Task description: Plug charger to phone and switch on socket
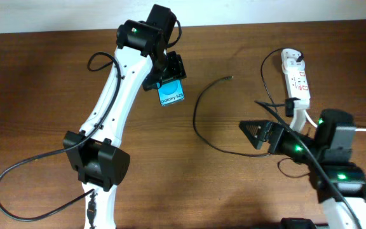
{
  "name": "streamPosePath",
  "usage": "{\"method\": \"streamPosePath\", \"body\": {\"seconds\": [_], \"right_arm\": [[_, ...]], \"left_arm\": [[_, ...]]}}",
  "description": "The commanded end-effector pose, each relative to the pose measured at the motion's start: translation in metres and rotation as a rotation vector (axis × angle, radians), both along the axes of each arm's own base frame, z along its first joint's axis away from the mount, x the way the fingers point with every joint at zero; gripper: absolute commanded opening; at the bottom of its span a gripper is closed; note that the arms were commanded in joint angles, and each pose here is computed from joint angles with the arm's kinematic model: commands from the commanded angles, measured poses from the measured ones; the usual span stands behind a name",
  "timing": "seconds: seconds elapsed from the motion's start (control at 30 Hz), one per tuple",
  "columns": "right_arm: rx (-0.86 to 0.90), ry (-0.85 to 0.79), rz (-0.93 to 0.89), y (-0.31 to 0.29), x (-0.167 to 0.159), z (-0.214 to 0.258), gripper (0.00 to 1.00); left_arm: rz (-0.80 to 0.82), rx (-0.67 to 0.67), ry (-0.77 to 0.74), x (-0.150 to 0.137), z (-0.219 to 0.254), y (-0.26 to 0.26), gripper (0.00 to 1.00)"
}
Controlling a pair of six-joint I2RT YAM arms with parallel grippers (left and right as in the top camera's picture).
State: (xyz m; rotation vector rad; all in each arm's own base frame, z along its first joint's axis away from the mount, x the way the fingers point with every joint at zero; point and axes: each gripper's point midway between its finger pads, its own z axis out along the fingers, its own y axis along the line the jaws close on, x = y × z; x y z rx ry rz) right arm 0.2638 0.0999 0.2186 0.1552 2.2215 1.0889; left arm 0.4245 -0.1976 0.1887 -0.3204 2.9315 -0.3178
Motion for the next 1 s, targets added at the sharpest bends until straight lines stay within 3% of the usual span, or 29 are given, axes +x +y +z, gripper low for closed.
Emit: {"method": "streamPosePath", "body": {"seconds": [0.0, 0.1, 0.27, 0.43, 0.57, 0.63, 0.73, 0.97], "right_arm": [[0.184, 0.061, 0.003, 0.013, -0.002, -0.030, 0.98], [0.231, 0.000, -0.020, 0.015, 0.006, -0.036, 0.96], [0.160, -0.038, -0.102, 0.045, 0.018, -0.038, 0.97], [0.173, -0.031, -0.372, 0.062, 0.032, -0.040, 0.98], [0.194, 0.025, -0.299, 0.094, 0.035, -0.059, 1.00], [0.295, -0.072, -0.289, 0.108, 0.055, -0.040, 0.99], [0.341, -0.188, -0.233, 0.130, 0.058, -0.023, 0.99], [0.388, -0.256, -0.268, 0.158, 0.068, -0.043, 0.99]], "left_arm": [[0.010, -0.025, -0.022, 0.003, 0.009, -0.002, 0.51], [0.009, -0.025, -0.022, 0.003, 0.009, -0.002, 0.51], [0.009, -0.025, -0.022, 0.003, 0.009, -0.002, 0.52], [0.007, -0.032, -0.019, 0.002, 0.009, -0.003, 0.52], [0.007, -0.031, -0.019, 0.003, 0.009, -0.003, 0.52], [0.008, -0.032, -0.020, 0.003, 0.009, -0.003, 0.52], [0.008, -0.033, -0.021, 0.003, 0.010, -0.003, 0.52], [0.003, -0.049, -0.015, 0.002, 0.010, -0.006, 0.52]]}}
